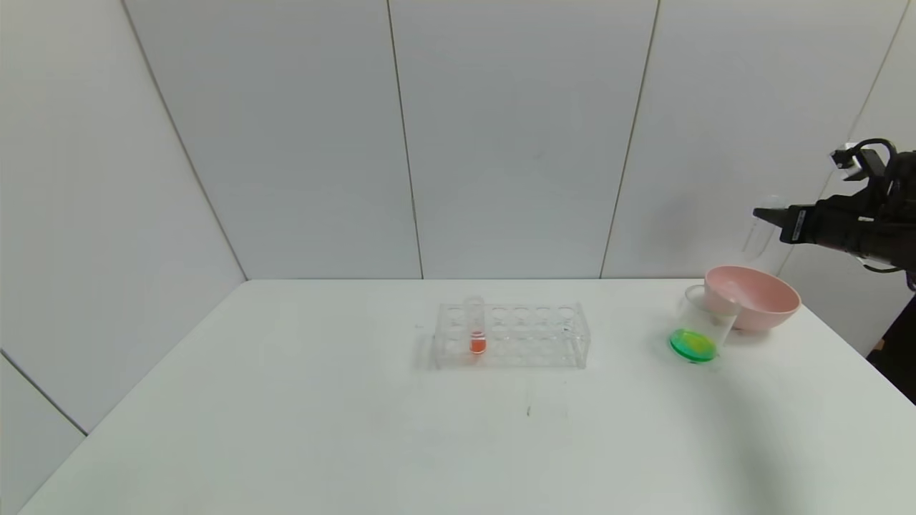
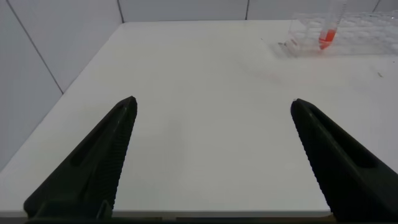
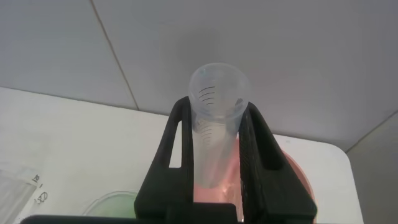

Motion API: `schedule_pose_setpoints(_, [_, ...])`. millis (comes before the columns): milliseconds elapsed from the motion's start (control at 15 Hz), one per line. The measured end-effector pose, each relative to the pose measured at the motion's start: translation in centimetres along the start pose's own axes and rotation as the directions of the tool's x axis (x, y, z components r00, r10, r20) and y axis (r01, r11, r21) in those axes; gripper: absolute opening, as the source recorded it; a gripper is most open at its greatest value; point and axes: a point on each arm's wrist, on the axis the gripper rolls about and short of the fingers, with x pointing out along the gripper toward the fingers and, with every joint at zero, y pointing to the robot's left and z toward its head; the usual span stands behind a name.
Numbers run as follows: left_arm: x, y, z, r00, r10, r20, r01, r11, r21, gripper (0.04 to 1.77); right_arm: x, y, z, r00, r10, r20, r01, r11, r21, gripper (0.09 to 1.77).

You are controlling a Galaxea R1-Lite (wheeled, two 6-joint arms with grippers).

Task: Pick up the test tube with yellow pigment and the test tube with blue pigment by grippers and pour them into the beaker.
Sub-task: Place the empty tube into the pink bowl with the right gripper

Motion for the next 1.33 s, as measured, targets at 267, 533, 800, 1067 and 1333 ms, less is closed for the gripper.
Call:
schedule_pose_setpoints(267, [0.0,0.0,0.0,1.000,0.000,0.000,0.000,1.000,0.000,1.76,2.0,-2.1,-3.0,0.999,-0.027,0.024,0.027,1.000,-0.007,0.48])
schedule_pose_setpoints(533, [0.0,0.0,0.0,1.000,-0.001,0.000,0.001,1.000,0.000,1.76,4.2,-3.2,-5.7,1.000,-0.029,-0.006,0.029,1.000,0.009,0.48])
schedule_pose_setpoints(800, [0.0,0.0,0.0,1.000,0.000,0.000,0.000,1.000,0.000,1.76,5.4,-3.8,-6.8,0.999,-0.053,-0.010,0.053,0.999,0.010,0.48])
schedule_pose_setpoints(1067, [0.0,0.0,0.0,1.000,0.000,0.000,0.000,1.000,0.000,1.76,5.9,-3.9,-7.0,0.999,-0.053,-0.007,0.053,0.999,0.008,0.93])
schedule_pose_setpoints(1333, [0.0,0.0,0.0,1.000,0.000,0.000,0.000,1.000,0.000,1.76,5.9,-2.6,-5.8,0.999,-0.030,0.015,0.030,1.000,-0.005,1.24])
